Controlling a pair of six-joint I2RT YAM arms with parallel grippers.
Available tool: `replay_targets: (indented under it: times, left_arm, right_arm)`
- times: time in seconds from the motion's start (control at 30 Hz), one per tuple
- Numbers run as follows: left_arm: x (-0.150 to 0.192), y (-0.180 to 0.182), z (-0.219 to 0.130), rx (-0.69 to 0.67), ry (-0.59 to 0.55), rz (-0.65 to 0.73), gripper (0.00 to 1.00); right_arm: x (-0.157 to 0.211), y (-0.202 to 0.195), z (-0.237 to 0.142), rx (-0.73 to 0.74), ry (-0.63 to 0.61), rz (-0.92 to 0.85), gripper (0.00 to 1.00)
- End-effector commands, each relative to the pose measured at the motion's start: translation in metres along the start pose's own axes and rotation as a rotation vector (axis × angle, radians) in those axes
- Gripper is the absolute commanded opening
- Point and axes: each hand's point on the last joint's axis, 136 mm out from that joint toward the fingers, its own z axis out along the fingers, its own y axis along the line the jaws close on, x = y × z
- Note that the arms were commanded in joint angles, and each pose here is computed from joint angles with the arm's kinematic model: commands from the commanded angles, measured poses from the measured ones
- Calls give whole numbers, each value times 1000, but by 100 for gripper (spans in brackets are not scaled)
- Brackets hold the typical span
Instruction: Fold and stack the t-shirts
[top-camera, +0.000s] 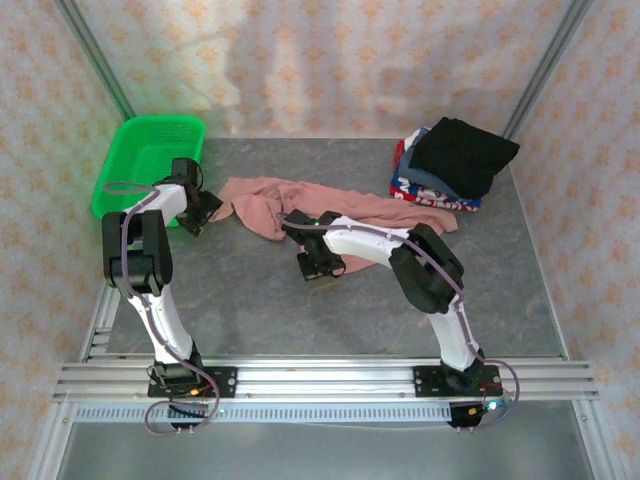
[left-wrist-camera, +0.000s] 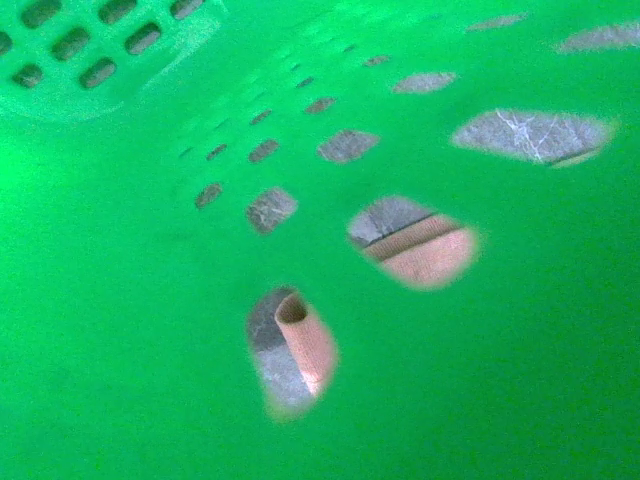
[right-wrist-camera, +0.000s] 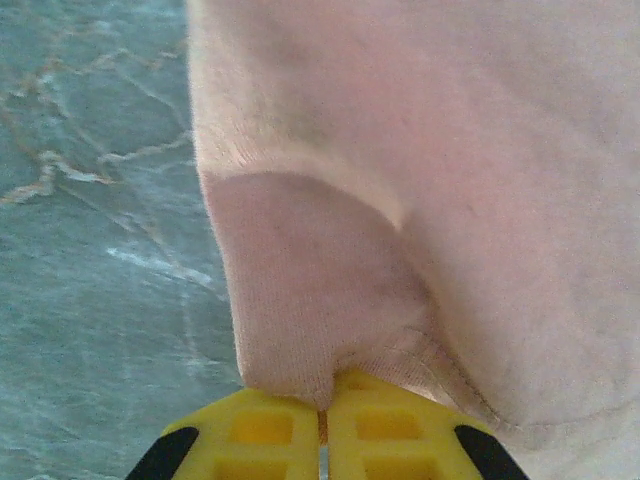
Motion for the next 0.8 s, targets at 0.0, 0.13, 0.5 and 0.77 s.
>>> replay_targets:
  times: [0.0,0.13,0.5,0.77]
  left_arm:
    - [-28,-1,-6,3,-87,-51,69]
    - [-31,-1,2,-13,-85,-71,64]
    - [-28,2,32,-127,-12,-51,33]
    - [-22,-5,36,-110,20,-4,0]
  right_arm:
    - [3,-19,-2,58,-17,26,7]
    - [5,-16,-4,39,-13,27,5]
    - [0,-22,-42,-29,-85,86,5]
    - [-24,-51,-112,-123,-224,196,2]
